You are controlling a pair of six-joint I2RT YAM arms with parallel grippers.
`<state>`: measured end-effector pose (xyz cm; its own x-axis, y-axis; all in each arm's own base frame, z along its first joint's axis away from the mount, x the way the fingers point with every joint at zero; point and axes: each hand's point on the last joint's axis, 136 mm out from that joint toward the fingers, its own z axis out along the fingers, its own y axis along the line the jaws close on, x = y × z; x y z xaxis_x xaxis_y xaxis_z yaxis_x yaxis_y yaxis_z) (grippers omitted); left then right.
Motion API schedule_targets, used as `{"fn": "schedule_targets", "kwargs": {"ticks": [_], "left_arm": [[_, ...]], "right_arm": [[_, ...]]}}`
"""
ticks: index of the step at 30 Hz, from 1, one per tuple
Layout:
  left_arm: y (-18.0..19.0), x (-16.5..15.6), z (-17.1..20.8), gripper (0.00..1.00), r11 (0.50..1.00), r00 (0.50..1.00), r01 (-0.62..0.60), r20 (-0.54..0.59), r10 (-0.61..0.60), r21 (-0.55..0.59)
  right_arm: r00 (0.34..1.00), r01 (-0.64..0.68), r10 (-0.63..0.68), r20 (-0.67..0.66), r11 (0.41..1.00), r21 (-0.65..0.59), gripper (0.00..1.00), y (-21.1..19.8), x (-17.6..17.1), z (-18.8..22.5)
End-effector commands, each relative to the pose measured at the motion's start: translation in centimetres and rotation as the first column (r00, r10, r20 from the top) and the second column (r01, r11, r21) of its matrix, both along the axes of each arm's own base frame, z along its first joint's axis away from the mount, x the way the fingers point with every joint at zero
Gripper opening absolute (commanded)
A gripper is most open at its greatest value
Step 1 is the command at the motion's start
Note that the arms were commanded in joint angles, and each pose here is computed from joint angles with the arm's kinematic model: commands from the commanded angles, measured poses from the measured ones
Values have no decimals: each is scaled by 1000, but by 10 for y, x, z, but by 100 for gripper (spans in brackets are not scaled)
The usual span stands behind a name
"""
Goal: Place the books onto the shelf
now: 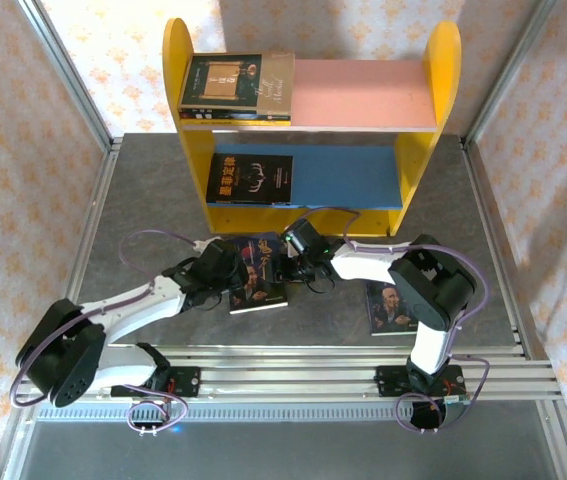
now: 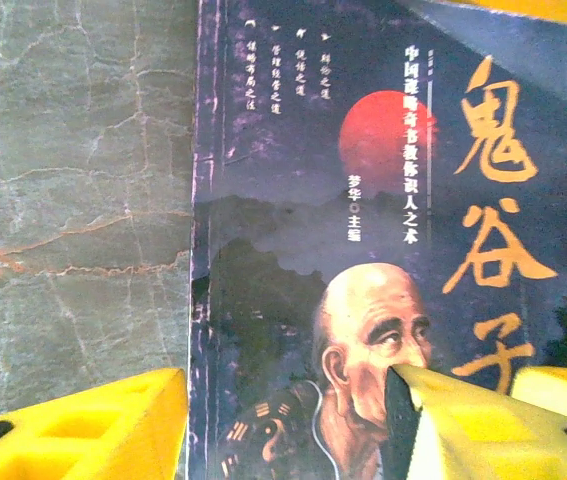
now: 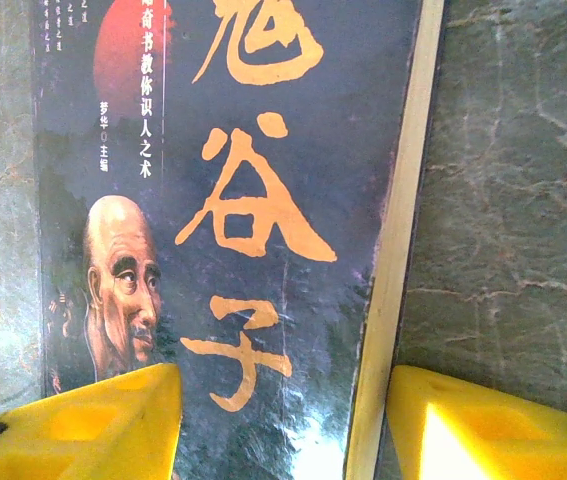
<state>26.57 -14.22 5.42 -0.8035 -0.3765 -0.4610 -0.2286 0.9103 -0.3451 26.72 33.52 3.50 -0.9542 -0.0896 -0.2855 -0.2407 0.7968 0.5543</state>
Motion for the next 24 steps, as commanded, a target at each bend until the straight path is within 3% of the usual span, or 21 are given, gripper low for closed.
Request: {"fn": "schedule_targets", "kwargs": {"ticks": [1, 24], "left_arm": [[18, -11, -5, 57, 997, 1000, -10, -25, 12, 72], [30, -19, -33, 60, 998, 996, -52, -76, 55, 48]], "right_arm": [[1000, 12, -12, 10, 998, -66, 57, -8, 4, -11], [998, 4, -7, -55, 998, -55, 52, 0, -11, -42]]}}
